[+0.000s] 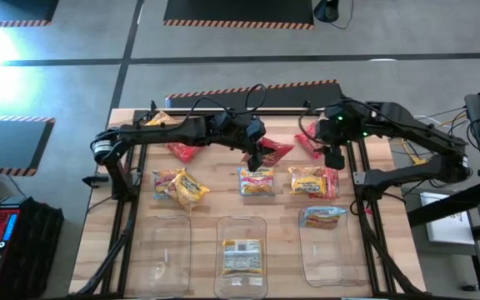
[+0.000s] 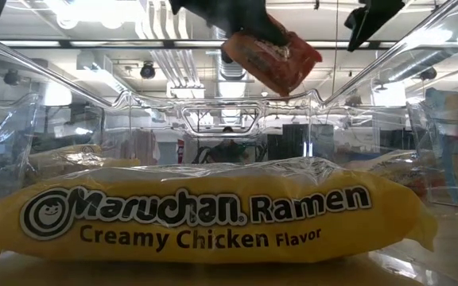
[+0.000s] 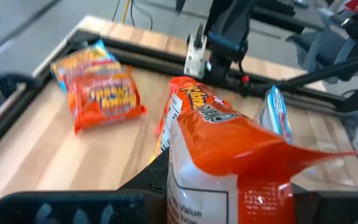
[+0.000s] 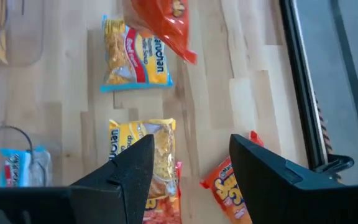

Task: Sort Maruchan noodles
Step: Put the orange noodle pack into the left transparent bin

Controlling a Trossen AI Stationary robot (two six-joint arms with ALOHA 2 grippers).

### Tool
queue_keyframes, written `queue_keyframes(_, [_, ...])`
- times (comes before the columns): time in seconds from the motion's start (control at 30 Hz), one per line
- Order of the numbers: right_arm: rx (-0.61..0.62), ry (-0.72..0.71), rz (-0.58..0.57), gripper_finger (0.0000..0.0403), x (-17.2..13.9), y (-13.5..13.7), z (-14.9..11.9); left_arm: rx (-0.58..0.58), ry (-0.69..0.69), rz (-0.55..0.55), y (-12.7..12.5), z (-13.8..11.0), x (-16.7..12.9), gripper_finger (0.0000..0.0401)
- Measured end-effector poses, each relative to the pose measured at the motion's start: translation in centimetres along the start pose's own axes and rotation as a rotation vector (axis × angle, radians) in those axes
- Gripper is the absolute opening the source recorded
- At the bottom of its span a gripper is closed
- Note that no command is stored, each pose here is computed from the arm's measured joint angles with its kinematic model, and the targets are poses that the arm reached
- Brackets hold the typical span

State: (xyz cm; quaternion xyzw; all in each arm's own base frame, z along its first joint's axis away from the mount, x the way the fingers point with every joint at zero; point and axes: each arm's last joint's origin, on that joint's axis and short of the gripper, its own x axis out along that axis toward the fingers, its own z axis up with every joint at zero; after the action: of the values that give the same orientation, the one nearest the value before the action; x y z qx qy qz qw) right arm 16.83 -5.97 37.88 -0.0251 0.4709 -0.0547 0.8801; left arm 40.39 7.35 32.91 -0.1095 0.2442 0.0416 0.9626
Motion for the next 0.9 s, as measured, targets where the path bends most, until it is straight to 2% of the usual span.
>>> queue_keyframes(0.13, [0.076,-0.065,-0.012,0.0199,-0.3,0.3,-0.8,-0.012,0.067,-0.001,-0.8,-0.2,-1.7,0.007])
queue_keyframes(0.33, [0.196,-0.11,0.019,0.0198,1.0,0.7,-2.1,-0.007,0.151,-0.032,-3.2,-0.5,-4.8,0.007])
queue_keyframes(0.53, [0.301,-0.127,0.065,0.0199,3.1,1.0,-3.1,0.037,0.2,0.044,-6.4,-1.3,-8.1,0.0071])
queue_keyframes(0.67, [0.357,-0.18,0.127,0.0199,3.8,1.2,-3.2,0.018,0.218,0.057,-8.2,-2.8,-10.0,0.0072])
queue_keyframes(0.9, [0.436,-0.279,0.136,0.0199,3.2,1.4,-3.3,-0.098,0.164,0.096,-10.3,-7.3,-14.2,0.0072])
